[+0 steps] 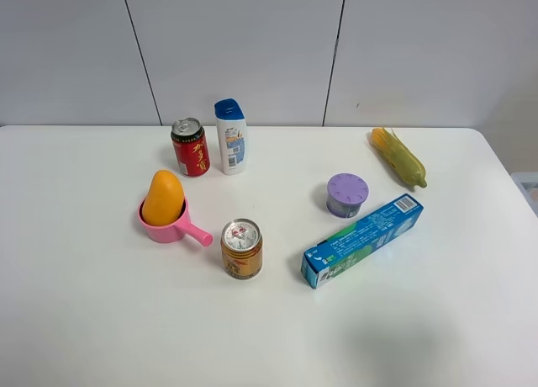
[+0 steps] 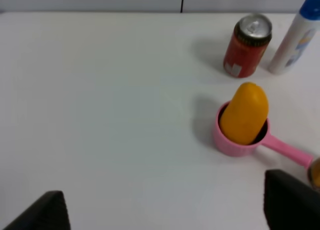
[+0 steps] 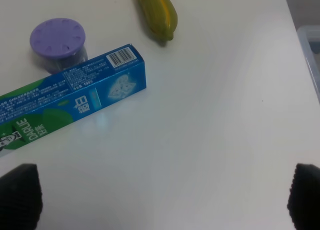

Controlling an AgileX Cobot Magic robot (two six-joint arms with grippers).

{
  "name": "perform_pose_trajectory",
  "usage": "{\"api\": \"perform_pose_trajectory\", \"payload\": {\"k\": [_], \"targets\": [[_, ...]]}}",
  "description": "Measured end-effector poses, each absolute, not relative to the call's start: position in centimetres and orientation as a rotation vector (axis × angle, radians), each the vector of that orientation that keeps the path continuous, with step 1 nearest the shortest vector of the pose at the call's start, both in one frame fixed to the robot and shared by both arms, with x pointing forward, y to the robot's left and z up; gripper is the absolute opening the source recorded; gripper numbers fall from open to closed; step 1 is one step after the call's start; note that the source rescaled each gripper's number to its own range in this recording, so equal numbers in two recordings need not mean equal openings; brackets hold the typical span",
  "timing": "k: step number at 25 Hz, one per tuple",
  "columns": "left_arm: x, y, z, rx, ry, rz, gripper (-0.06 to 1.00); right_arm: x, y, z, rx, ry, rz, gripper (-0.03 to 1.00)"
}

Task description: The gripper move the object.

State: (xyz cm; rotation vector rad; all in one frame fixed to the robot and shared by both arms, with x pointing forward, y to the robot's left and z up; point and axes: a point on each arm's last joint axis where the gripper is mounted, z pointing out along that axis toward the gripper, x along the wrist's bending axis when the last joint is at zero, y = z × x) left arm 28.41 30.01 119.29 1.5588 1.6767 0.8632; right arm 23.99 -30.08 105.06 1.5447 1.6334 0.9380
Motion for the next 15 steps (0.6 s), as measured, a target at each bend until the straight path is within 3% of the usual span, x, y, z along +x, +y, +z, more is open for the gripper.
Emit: {"api": "perform_pose_trajectory", "payload": {"k": [6,15], "targets": [[24.4,29.6,116.1,1.542,1.603,0.933,0.42,24.0,-30.1,105.1,1.545,1.633,0.938,1.00],[23.1,29.5,109.1,1.512,1.571,0.968,0.42,24.0,-30.1,105.1,1.545,1.633,0.938,1.00]]}}
